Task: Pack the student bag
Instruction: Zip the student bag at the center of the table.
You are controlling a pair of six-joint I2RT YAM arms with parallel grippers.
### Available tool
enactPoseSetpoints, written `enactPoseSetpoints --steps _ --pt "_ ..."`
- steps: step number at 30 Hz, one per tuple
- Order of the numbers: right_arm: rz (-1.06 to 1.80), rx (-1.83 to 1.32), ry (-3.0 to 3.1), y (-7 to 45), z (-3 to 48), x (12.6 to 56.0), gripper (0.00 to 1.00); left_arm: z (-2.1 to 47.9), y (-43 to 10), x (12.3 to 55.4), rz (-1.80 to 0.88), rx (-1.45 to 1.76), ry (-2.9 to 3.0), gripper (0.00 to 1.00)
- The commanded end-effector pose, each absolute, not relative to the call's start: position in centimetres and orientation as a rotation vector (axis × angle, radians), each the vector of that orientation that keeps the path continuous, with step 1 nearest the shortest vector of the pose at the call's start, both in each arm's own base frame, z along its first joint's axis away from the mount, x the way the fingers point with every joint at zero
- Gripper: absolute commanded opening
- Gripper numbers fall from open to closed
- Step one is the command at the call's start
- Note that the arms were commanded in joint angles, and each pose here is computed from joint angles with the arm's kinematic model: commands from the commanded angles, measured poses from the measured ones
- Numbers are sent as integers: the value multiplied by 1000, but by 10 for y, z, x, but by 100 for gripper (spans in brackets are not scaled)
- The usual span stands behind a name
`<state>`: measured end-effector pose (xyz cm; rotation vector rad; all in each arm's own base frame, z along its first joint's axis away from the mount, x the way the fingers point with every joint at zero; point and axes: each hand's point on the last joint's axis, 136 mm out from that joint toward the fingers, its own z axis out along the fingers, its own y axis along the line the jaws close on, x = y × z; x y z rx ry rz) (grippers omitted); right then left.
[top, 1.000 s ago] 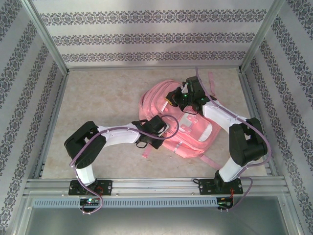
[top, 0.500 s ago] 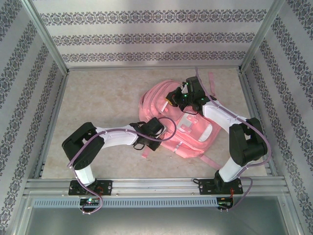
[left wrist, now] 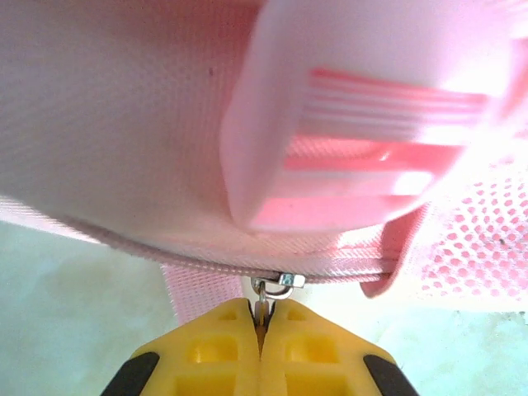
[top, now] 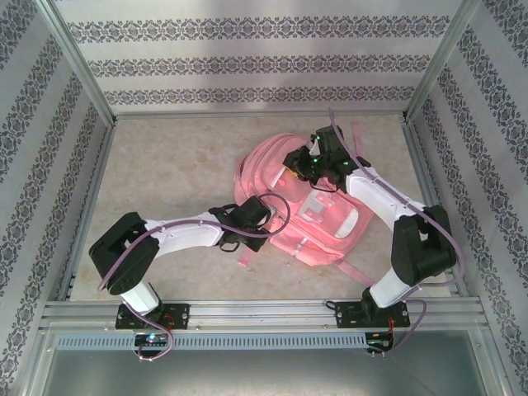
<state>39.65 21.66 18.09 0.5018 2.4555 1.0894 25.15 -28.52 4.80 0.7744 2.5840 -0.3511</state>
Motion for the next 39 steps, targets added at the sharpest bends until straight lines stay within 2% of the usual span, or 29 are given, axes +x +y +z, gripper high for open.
enactPoseSetpoints --steps 1,3,6,8,11,14,17,19,21,24,28,30,32,35,39 --pt "681 334 2531 186 189 385 45 42 -266 255 -275 698 2631 0" --pt "540 241 2528 180 198 379 53 40 -270 254 -296 705 2638 0" --pt "370 176 2494 163 217 367 57 41 -273 255 -309 702 2638 0" --pt "346 178 2464 156 226 353 57 43 -275 255 -323 700 2632 0" --pt "475 266 2459 159 222 315 57 50 -280 256 -360 698 2624 0" --pt "667 498 2477 165 189 266 50 56 -287 254 -411 700 2622 0" --pt "763 735 2525 162 146 220 38 62 -293 253 -459 693 2615 0" --pt "826 818 2533 166 125 199 37 66 -298 252 -503 687 2614 0" --pt "880 865 2535 174 111 184 44 72 -307 251 -570 677 2610 0" --pt "908 924 2537 181 102 176 53 83 -322 250 -680 655 2593 0" --pt "968 1022 2508 191 95 177 59 95 -338 253 -780 631 2575 0" --pt "973 1040 2484 194 98 177 68 100 -345 252 -823 622 2571 0" --pt "936 1043 2468 192 98 177 72 106 -352 251 -852 621 2556 0" --pt "840 1061 2448 180 88 178 70 113 -358 249 -885 621 2541 0" --pt "642 994 2407 145 79 200 63 117 -360 242 -907 630 2531 0"
